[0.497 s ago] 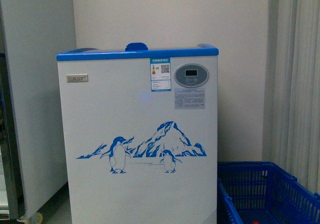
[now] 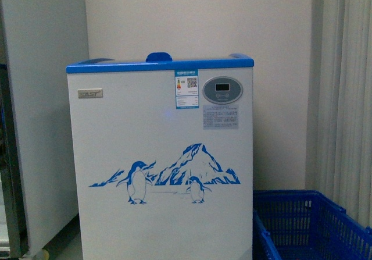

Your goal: Put drink in fridge

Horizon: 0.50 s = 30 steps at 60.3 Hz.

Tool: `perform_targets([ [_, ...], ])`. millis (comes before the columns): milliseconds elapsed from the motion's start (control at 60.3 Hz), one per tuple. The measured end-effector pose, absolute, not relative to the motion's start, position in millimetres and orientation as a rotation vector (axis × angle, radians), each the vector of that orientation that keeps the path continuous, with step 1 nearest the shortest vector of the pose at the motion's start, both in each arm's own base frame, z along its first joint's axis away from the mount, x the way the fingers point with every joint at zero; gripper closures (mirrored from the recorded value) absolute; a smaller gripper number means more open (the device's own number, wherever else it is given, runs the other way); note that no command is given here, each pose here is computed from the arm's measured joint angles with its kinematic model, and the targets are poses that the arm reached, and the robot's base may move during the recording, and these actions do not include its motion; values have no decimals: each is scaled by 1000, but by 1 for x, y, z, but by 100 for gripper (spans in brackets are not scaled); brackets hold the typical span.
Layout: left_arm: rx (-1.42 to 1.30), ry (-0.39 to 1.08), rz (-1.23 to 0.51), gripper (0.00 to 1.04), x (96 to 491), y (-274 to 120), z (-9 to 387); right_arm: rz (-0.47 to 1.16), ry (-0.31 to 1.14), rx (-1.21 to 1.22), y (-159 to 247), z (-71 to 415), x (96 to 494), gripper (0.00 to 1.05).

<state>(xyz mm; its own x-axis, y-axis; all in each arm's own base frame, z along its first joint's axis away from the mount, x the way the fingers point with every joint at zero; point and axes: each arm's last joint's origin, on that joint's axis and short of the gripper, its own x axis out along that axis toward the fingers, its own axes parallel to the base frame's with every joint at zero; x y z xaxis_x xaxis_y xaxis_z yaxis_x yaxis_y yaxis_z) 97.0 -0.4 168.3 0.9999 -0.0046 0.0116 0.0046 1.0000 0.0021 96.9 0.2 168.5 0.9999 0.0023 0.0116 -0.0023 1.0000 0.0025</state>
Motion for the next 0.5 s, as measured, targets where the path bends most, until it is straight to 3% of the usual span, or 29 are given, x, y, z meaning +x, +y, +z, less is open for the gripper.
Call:
perform_targets([
  [497, 2, -12, -5, 8, 97, 0, 168, 2, -12, 2, 0, 168, 97, 7],
])
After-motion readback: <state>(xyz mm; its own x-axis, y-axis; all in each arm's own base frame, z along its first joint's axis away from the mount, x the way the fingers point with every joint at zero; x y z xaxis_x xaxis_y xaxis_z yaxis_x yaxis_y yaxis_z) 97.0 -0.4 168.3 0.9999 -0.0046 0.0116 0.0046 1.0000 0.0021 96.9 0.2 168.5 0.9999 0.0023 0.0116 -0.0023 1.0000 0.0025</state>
